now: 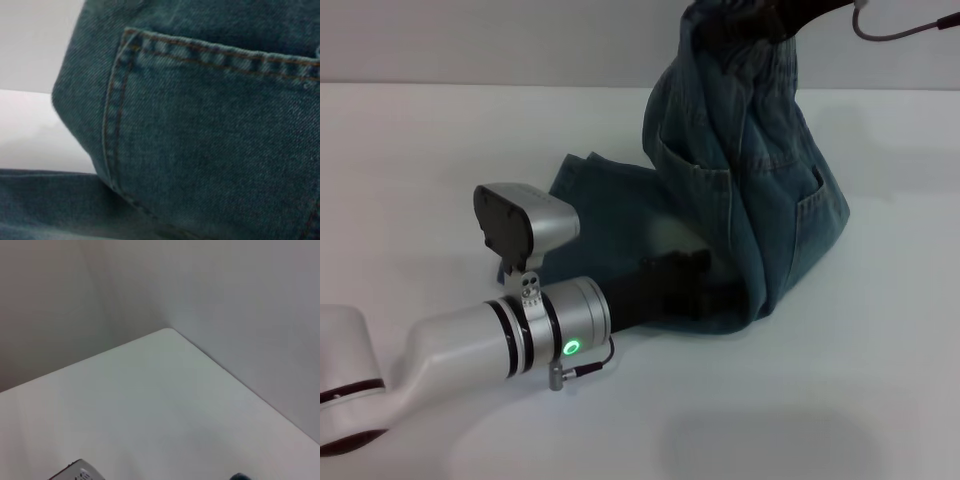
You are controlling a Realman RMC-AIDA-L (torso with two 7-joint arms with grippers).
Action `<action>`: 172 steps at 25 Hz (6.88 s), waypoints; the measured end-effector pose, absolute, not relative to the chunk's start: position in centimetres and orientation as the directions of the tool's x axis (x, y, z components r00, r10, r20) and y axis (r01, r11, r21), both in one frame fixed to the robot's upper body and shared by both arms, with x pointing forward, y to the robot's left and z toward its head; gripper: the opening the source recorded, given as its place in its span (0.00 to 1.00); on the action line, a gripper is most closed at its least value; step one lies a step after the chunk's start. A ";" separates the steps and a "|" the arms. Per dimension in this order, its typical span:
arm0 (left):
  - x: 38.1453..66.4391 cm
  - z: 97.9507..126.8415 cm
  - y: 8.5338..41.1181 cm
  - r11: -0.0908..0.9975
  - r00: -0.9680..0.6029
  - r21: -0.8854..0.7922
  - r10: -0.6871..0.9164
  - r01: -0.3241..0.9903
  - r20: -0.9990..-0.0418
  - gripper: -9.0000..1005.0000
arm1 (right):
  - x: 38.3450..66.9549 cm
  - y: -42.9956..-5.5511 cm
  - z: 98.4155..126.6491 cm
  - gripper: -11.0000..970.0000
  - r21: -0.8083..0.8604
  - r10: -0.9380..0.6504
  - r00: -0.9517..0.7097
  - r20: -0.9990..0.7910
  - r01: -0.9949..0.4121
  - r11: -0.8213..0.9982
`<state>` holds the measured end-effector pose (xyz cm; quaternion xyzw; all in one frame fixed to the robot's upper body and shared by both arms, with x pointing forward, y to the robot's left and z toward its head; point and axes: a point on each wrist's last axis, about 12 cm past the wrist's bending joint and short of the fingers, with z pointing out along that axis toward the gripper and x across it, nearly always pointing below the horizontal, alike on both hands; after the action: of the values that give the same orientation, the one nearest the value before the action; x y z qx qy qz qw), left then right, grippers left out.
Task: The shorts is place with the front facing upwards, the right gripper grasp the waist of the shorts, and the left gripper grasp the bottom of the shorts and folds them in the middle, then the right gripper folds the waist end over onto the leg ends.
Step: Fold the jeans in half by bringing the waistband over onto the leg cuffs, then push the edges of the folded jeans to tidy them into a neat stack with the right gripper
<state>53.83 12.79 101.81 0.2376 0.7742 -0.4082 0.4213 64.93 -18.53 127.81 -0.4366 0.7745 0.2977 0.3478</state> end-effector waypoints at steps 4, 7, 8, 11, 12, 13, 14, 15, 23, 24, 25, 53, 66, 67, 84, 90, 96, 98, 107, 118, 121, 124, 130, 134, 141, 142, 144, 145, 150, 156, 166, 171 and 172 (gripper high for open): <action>53.6 101.8 12.8 0.546 -0.527 -0.429 0.027 0.719 -0.849 0.81 | 65.0 -18.4 127.3 0.03 0.167 -0.472 -0.382 -0.795 -0.885 0.434; 53.6 101.8 13.0 0.538 -0.524 -0.428 0.030 0.726 -0.851 0.81 | 65.1 -18.4 126.8 0.03 0.176 -0.472 -0.388 -0.792 -0.884 0.432; 53.5 101.8 13.1 0.533 -0.524 -0.430 0.029 0.729 -0.851 0.81 | 65.1 -18.4 126.7 0.03 0.178 -0.471 -0.390 -0.791 -0.884 0.432; 53.3 101.8 13.4 0.526 -0.522 -0.434 0.022 0.732 -0.853 0.81 | 65.1 -18.5 126.3 0.03 0.184 -0.470 -0.396 -0.789 -0.882 0.435; 53.2 101.8 13.6 0.524 -0.521 -0.435 0.019 0.732 -0.853 0.81 | 65.1 -18.5 126.2 0.03 0.185 -0.470 -0.397 -0.788 -0.881 0.435; 53.1 101.7 13.8 0.521 -0.520 -0.437 0.015 0.733 -0.854 0.81 | 65.0 -18.6 126.1 0.03 0.186 -0.470 -0.398 -0.788 -0.881 0.435; 53.0 101.7 13.9 0.518 -0.518 -0.438 0.011 0.735 -0.856 0.81 | 65.0 -18.6 126.0 0.03 0.188 -0.470 -0.400 -0.787 -0.881 0.435; 52.9 101.8 14.1 0.513 -0.514 -0.439 0.005 0.737 -0.858 0.81 | 65.0 -18.6 125.9 0.03 0.189 -0.470 -0.401 -0.786 -0.880 0.435; 52.7 102.0 17.0 0.507 -0.508 -0.477 -0.087 0.718 -0.857 0.81 | 65.3 -18.5 125.2 0.03 0.197 -0.464 -0.411 -0.784 -0.875 0.441; 52.8 102.1 18.0 0.514 -0.512 -0.489 -0.108 0.705 -0.852 0.81 | 65.3 -18.4 125.1 0.03 0.201 -0.463 -0.414 -0.783 -0.874 0.441; 52.8 102.1 18.0 0.514 -0.512 -0.489 -0.108 0.705 -0.852 0.81 | 65.3 -18.4 125.0 0.03 0.203 -0.462 -0.416 -0.783 -0.874 0.442; 53.0 104.2 27.8 0.669 -0.302 -0.424 -0.299 0.610 -0.905 0.81 | 64.5 -11.9 120.0 0.05 0.195 -0.592 -0.374 -0.714 -0.918 0.344; 53.3 103.4 28.6 0.754 -0.277 -0.374 -0.260 0.540 -0.925 0.81 | 64.0 -9.6 119.6 0.38 0.156 -0.569 -0.273 -0.776 -0.957 0.246; 53.4 103.4 28.6 0.755 -0.278 -0.373 -0.258 0.540 -0.925 0.81 | 64.0 -9.7 119.6 0.42 0.150 -0.562 -0.261 -0.785 -0.960 0.237; 54.0 103.2 28.6 0.780 -0.277 -0.346 -0.229 0.521 -0.933 0.81 | 63.8 -10.0 118.3 0.59 0.071 -0.737 -0.246 -0.630 -0.963 0.260; 54.0 103.0 28.4 0.787 -0.283 -0.336 -0.214 0.517 -0.935 0.81 | 63.0 -8.9 117.7 0.59 -0.041 -0.814 -0.125 -0.568 -0.983 0.179; 53.7 102.7 28.2 0.792 -0.282 -0.334 -0.212 0.512 -0.936 0.81 | 63.2 -8.6 117.4 0.59 -0.161 -0.796 -0.069 -0.601 -0.965 0.205; 53.6 102.6 28.3 0.794 -0.283 -0.333 -0.212 0.508 -0.936 0.81 | 63.3 -8.7 117.4 0.59 -0.193 -0.764 -0.059 -0.642 -0.952 0.236; 53.9 102.5 28.2 0.804 -0.284 -0.318 -0.194 0.502 -0.939 0.81 | 62.6 -9.4 118.4 0.59 -0.181 -0.578 -0.027 -0.815 -0.937 0.299; 54.4 103.6 24.9 0.704 -0.280 -0.373 -0.250 0.605 -0.927 0.81 | 62.1 -15.9 117.0 0.59 -0.139 -0.275 -0.053 -0.960 -0.761 0.633; 54.3 103.7 23.2 0.654 -0.301 -0.389 -0.249 0.648 -0.921 0.81 | 61.4 -17.4 116.2 0.59 -0.078 -0.188 -0.066 -0.980 -0.742 0.666; 54.1 103.7 21.9 0.618 -0.324 -0.397 -0.233 0.678 -0.917 0.81 | 60.3 -17.8 115.4 0.59 -0.025 -0.149 -0.086 -0.985 -0.783 0.621; 54.4 103.8 21.9 0.620 -0.317 -0.389 -0.229 0.681 -0.920 0.81 | 57.3 -18.1 114.9 0.59 0.109 -0.157 -0.177 -0.972 -0.923 0.368; 55.3 104.4 23.6 0.675 -0.265 -0.371 -0.260 0.638 -0.929 0.81 | 55.9 -19.2 115.3 0.59 0.199 -0.235 -0.247 -0.940 -0.958 0.207; 56.5 105.3 27.4 0.792 -0.162 -0.330 -0.288 0.514 -0.944 0.81 | 55.4 -19.8 114.7 0.59 0.313 -0.434 -0.340 -0.834 -0.940 0.137; 56.5 105.3 27.8 0.804 -0.149 -0.328 -0.294 0.496 -0.944 0.81 | 55.6 -19.7 114.3 0.59 0.328 -0.477 -0.360 -0.802 -0.932 0.152; 56.4 105.3 28.6 0.821 -0.131 -0.330 -0.304 0.467 -0.943 0.81 | 56.1 -19.5 113.5 0.59 0.362 -0.560 -0.403 -0.723 -0.913 0.190; 56.4 105.3 28.9 0.826 -0.126 -0.332 -0.310 0.455 -0.942 0.81 | 56.3 -19.3 113.1 0.59 0.374 -0.598 -0.419 -0.683 -0.904 0.206; 56.0 105.1 29.4 0.838 -0.121 -0.339 -0.318 0.428 -0.940 0.81 | 56.9 -18.5 111.7 0.59 0.379 -0.696 -0.447 -0.562 -0.887 0.264; 55.6 104.7 29.3 0.841 -0.128 -0.337 -0.313 0.424 -0.941 0.81 | 57.7 -18.6 111.5 0.59 0.336 -0.703 -0.464 -0.538 -0.884 0.326; 55.2 104.4 29.5 0.843 -0.135 -0.343 -0.316 0.415 -0.939 0.81 | 59.7 -20.4 112.1 0.59 0.244 -0.633 -0.511 -0.582 -0.852 0.463; 55.1 104.3 29.7 0.844 -0.134 -0.344 -0.317 0.411 -0.939 0.81 | 59.5 -21.1 112.7 0.59 0.243 -0.623 -0.507 -0.596 -0.853 0.462; 55.1 104.3 29.7 0.845 -0.133 -0.344 -0.317 0.410 -0.939 0.81 | 59.2 -21.2 113.1 0.59 0.244 -0.623 -0.491 -0.608 -0.863 0.442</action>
<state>55.07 29.73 104.32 0.0331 0.7000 -0.2766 0.6576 59.23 -21.15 113.05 -0.4533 0.8199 0.2710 0.2210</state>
